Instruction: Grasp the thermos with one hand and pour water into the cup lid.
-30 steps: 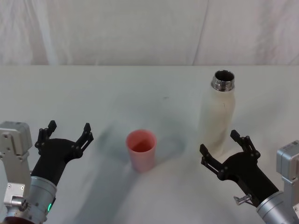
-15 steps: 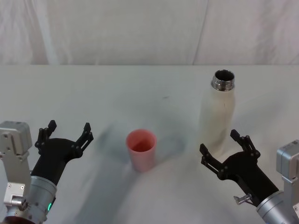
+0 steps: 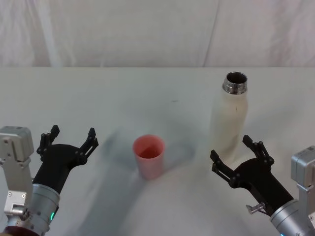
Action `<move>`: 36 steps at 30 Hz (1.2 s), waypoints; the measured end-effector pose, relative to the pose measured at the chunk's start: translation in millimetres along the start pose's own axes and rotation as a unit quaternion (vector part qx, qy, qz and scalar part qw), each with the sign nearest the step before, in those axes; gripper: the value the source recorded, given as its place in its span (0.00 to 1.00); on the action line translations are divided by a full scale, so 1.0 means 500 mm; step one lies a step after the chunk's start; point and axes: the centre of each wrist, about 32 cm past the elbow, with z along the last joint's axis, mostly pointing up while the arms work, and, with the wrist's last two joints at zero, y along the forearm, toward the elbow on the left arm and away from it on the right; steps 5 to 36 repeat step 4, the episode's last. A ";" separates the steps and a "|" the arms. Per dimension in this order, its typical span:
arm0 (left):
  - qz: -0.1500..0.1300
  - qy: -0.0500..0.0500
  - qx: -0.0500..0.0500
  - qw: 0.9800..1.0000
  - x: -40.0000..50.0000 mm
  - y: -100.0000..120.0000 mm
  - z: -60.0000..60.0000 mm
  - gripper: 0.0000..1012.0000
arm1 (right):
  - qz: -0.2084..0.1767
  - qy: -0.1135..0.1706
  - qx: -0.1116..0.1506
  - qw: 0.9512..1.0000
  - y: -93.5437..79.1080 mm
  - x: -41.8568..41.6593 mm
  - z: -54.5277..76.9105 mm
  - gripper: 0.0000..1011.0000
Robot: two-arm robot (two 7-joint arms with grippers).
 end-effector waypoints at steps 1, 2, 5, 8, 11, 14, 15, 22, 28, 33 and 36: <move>0.000 0.000 0.000 1.000 0.000 0.000 0.000 0.99 | 0.000 0.000 0.000 1.000 0.000 0.000 0.000 0.99; 0.000 0.000 0.000 1.000 0.000 0.000 0.000 0.99 | 0.000 0.000 0.000 1.000 0.000 0.000 0.000 0.99; 0.000 0.000 0.000 1.000 0.000 0.000 0.000 0.99 | 0.000 0.000 0.000 1.000 0.000 0.000 0.000 0.99; 0.000 0.000 0.000 1.000 0.000 0.000 0.000 0.99 | 0.000 0.000 0.000 1.000 0.000 0.000 0.000 0.99; 0.000 0.000 0.000 1.000 0.000 0.000 0.000 0.99 | 0.000 0.000 0.000 1.000 0.000 0.000 0.000 0.99; 0.000 0.000 0.000 1.000 0.000 0.000 0.000 0.99 | 0.000 0.000 0.000 1.000 0.000 0.000 0.000 0.99; 0.000 0.000 0.000 1.000 0.000 0.000 0.000 0.99 | 0.000 0.000 0.000 1.000 0.000 0.000 0.000 0.99; 0.000 0.000 0.000 1.000 0.000 0.000 0.000 0.99 | 0.000 0.000 0.000 1.000 0.000 0.000 0.000 0.99; 0.000 0.000 0.000 1.000 0.000 0.000 0.000 0.99 | 0.000 0.000 0.000 1.000 0.000 0.000 0.000 0.99; 0.000 0.000 0.000 1.000 0.000 0.000 0.000 0.99 | 0.000 0.000 0.000 1.000 0.000 0.000 0.000 0.99; 0.000 0.000 0.000 1.000 0.000 0.000 0.000 0.99 | 0.000 0.000 0.000 1.000 0.000 0.000 0.000 0.99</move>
